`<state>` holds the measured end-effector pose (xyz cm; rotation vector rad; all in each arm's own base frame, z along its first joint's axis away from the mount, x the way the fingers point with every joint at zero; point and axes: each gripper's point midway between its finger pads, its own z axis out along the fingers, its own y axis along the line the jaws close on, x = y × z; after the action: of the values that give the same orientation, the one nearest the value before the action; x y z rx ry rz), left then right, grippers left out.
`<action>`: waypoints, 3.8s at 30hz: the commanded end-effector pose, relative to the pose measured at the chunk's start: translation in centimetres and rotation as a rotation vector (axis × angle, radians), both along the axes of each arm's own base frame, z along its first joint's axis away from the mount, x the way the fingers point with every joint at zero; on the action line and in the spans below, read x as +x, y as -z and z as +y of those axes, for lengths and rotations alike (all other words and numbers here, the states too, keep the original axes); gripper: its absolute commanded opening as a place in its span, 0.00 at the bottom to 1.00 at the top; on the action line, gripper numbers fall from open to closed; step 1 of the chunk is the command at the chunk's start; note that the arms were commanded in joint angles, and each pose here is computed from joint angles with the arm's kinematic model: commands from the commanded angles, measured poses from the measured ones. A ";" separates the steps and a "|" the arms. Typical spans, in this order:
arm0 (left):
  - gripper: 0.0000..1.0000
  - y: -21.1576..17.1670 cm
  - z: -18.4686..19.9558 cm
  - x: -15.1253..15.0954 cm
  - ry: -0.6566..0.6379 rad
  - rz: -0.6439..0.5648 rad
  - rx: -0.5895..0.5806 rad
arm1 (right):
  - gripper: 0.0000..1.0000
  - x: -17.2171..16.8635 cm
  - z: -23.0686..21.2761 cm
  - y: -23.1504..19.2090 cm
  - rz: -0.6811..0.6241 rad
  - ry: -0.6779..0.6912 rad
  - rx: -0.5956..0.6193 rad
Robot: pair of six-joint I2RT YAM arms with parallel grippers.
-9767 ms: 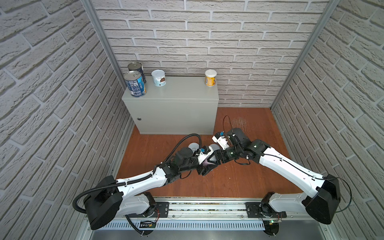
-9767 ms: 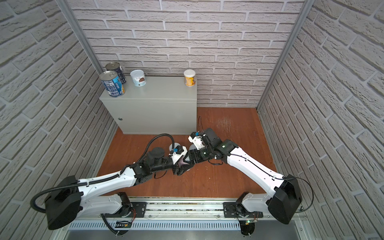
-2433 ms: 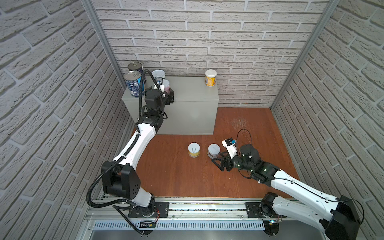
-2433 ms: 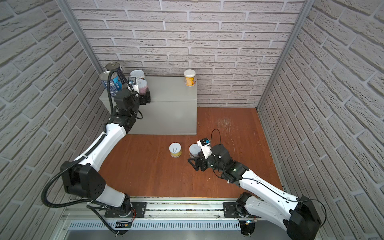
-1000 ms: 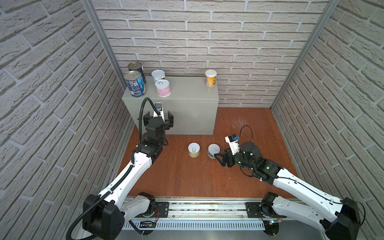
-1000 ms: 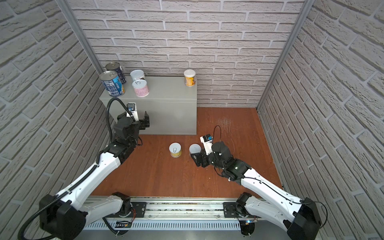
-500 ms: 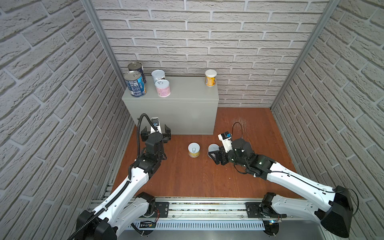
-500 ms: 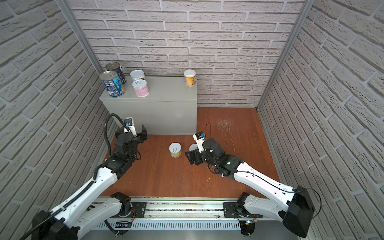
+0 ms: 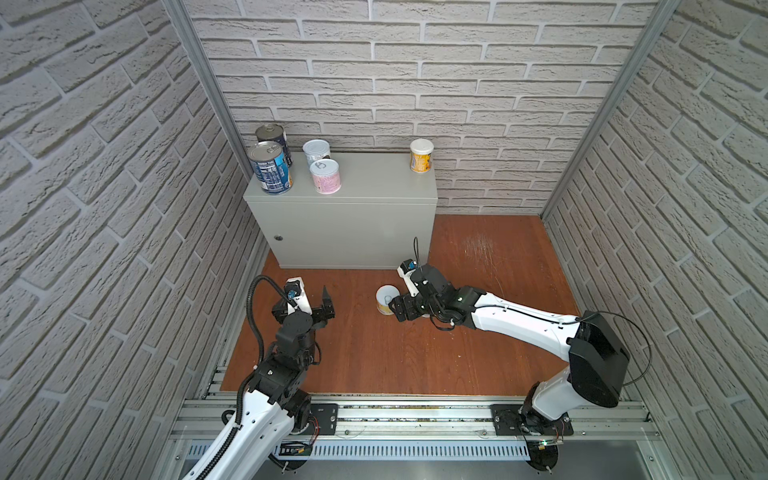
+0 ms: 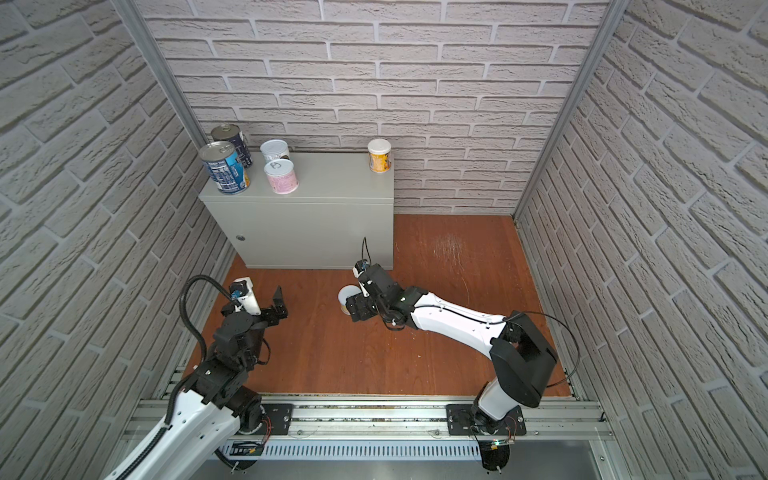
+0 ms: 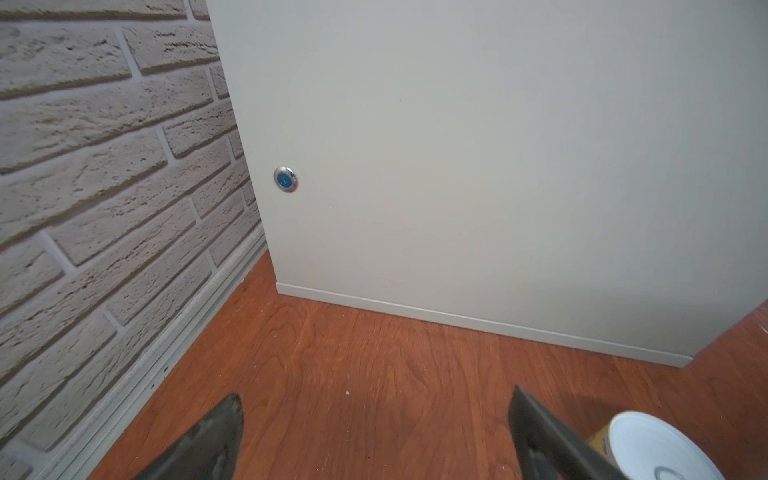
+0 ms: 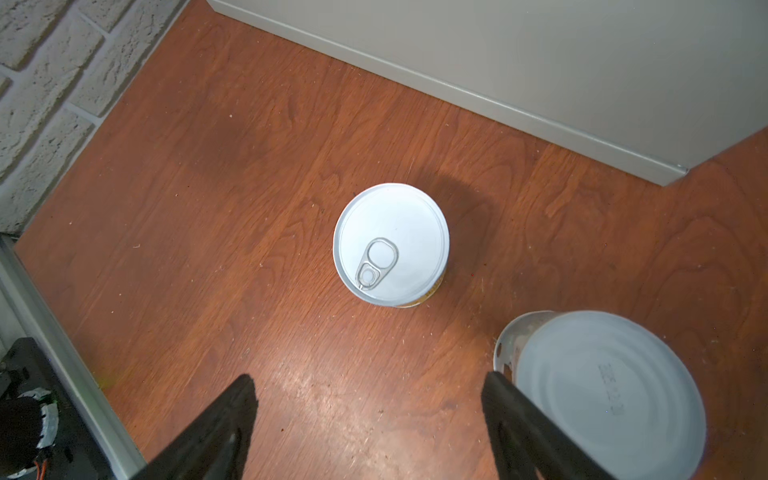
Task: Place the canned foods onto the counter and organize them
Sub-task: 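Close the right gripper on the yellow-labelled floor can while the left gripper withdraws, then lift the yellow-labelled can with the right gripper toward the left gripper, then reach the left gripper to the yellow-labelled can held by the right gripper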
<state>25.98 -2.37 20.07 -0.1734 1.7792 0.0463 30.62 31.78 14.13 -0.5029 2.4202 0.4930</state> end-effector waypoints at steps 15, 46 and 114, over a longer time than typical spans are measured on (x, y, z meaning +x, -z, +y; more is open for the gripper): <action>0.98 1.8 -2.8 -0.8 0.132 0.058 -0.040 | 0.90 2.6 0.2 1.8 0.076 -0.005 -0.288; 0.98 3.3 -3.1 -1.3 0.145 0.085 -0.094 | 0.94 4.4 3.7 7.0 0.147 -0.029 -0.280; 0.91 0.7 -22.1 -5.4 1.118 0.051 -0.029 | 0.28 -2.9 0.2 -8.6 0.200 -0.086 0.226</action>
<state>20.32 -23.21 15.96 0.7687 1.8519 -0.7615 27.56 30.89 19.17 -0.4819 2.6258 0.7456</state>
